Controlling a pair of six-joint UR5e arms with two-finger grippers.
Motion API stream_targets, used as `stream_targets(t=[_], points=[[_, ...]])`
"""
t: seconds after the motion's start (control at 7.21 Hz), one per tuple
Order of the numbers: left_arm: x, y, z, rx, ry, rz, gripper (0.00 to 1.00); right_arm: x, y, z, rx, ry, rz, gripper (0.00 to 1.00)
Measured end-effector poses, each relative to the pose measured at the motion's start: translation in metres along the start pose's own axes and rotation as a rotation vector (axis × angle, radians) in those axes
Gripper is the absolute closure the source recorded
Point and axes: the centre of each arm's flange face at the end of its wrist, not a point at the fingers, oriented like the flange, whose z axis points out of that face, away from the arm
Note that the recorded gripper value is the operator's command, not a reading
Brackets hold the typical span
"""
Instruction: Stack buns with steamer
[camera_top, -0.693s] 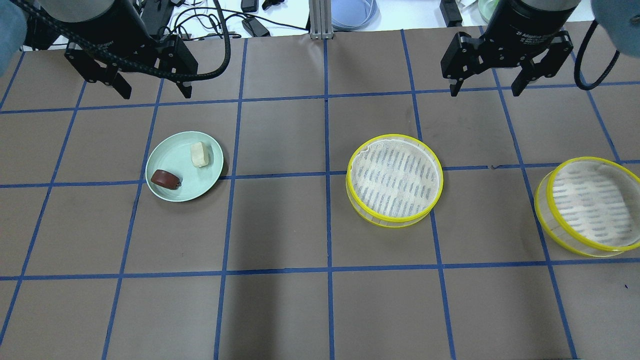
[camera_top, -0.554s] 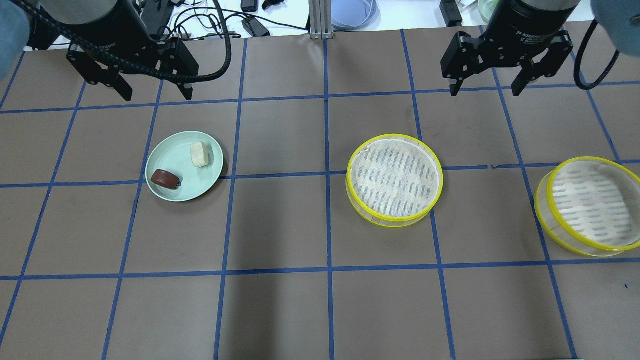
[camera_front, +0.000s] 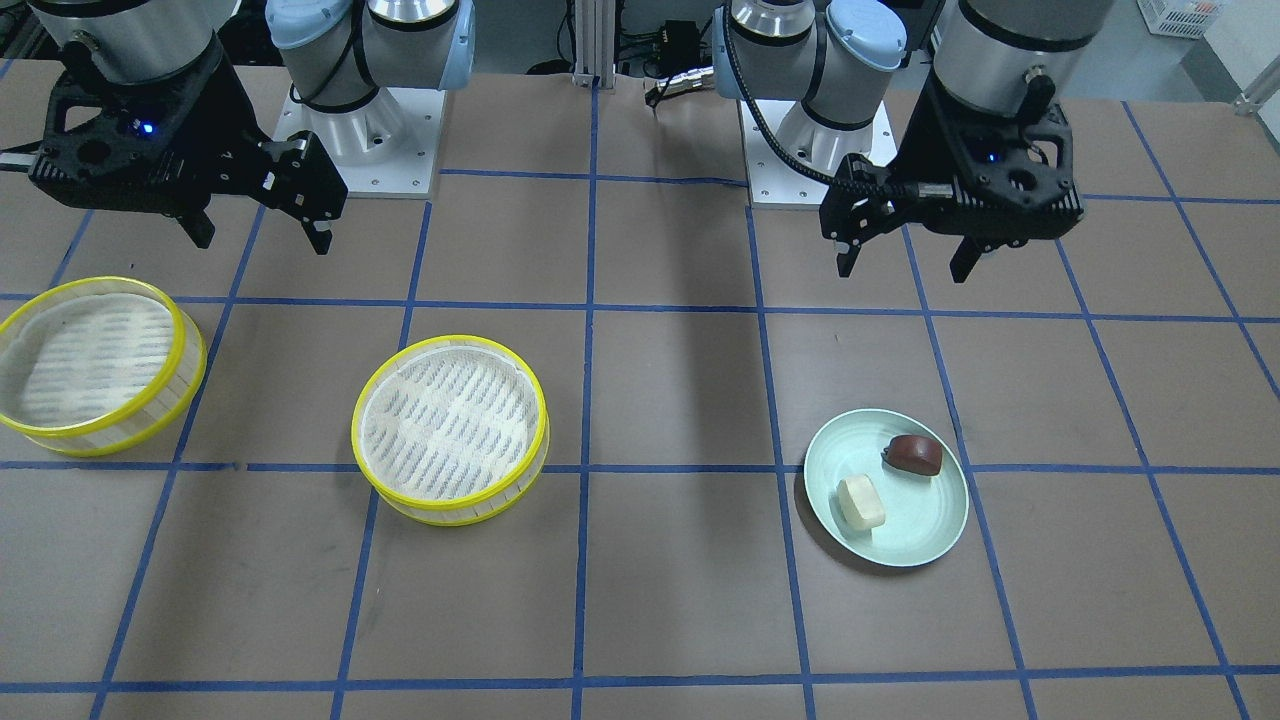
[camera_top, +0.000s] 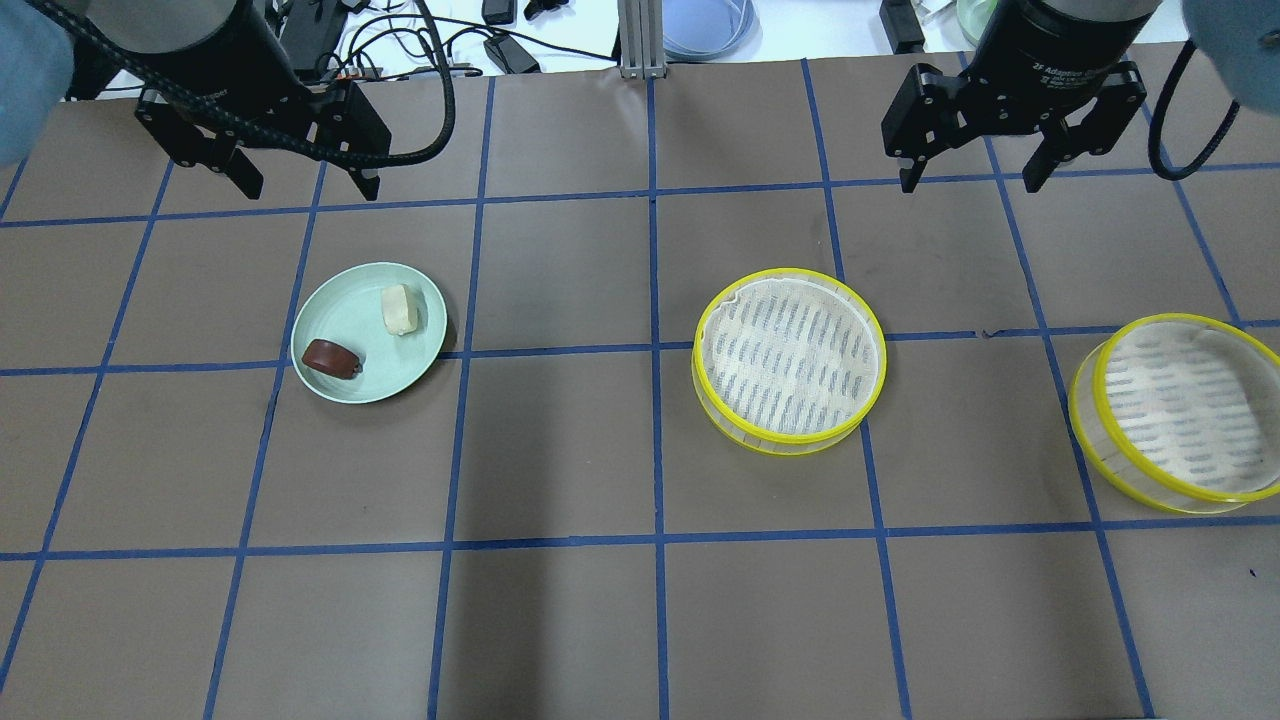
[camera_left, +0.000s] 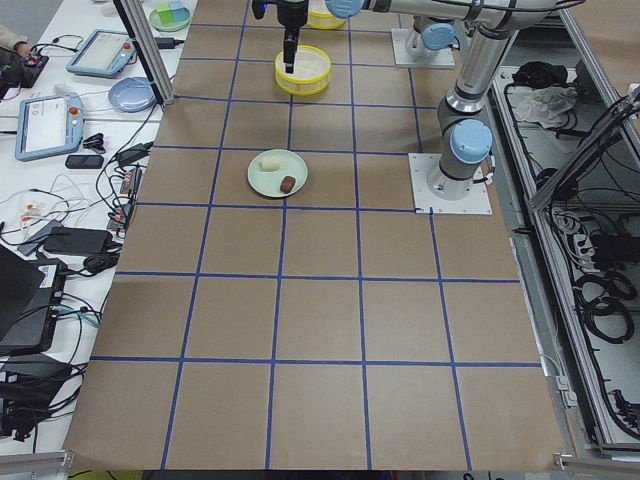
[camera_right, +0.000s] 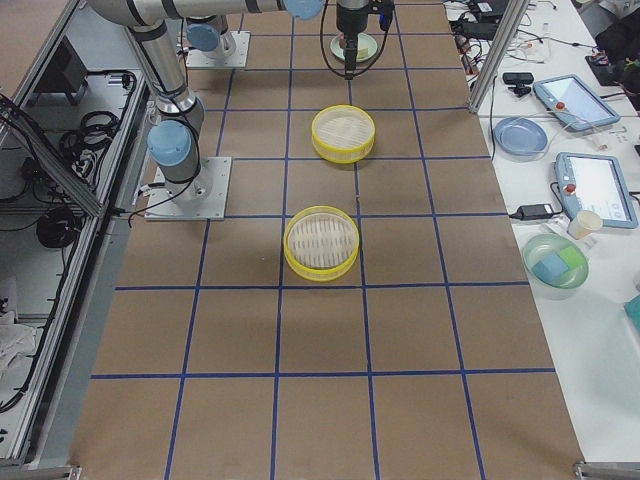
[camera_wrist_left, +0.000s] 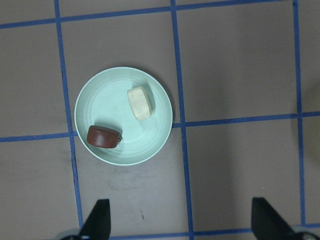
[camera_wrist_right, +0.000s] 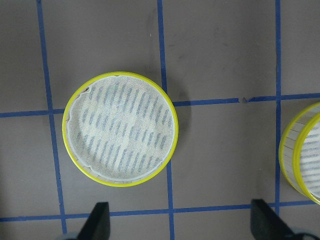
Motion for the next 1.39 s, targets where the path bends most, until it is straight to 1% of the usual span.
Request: stream_targets(t=[0.14, 0.42, 0.55, 0.83, 0.97, 1.11, 1.25, 1.39], points=[[-0.021, -0.008, 0.042, -0.007, 0.012, -0.018, 0.0, 0.002, -0.001, 0.001, -0.001, 0.005, -0.009, 0.0], [-0.06, -0.022, 0.13, -0.043, 0.095, -0.024, 0.01, 0.022, -0.007, 0.002, -0.004, 0.044, -0.061, 0.0], [-0.071, -0.031, 0.168, -0.068, 0.109, -0.021, 0.02, 0.047, -0.012, 0.002, -0.009, 0.057, -0.079, 0.0], [-0.082, -0.05, 0.239, -0.099, 0.091, -0.021, 0.02, 0.118, -0.021, 0.004, -0.024, 0.058, -0.104, 0.0], [-0.086, -0.057, 0.264, -0.108, 0.075, -0.029, 0.02, 0.151, -0.023, 0.007, -0.032, 0.055, -0.105, 0.0], [-0.087, -0.062, 0.281, -0.118, 0.07, -0.047, 0.03, 0.178, -0.024, 0.01, -0.041, 0.054, -0.105, 0.0], [-0.088, -0.065, 0.295, -0.128, 0.07, -0.074, 0.1, 0.209, -0.024, 0.017, -0.055, 0.052, -0.109, 0.0], [-0.087, -0.066, 0.304, -0.137, 0.072, -0.114, 0.1, 0.246, -0.024, 0.034, -0.08, 0.038, -0.128, 0.01]])
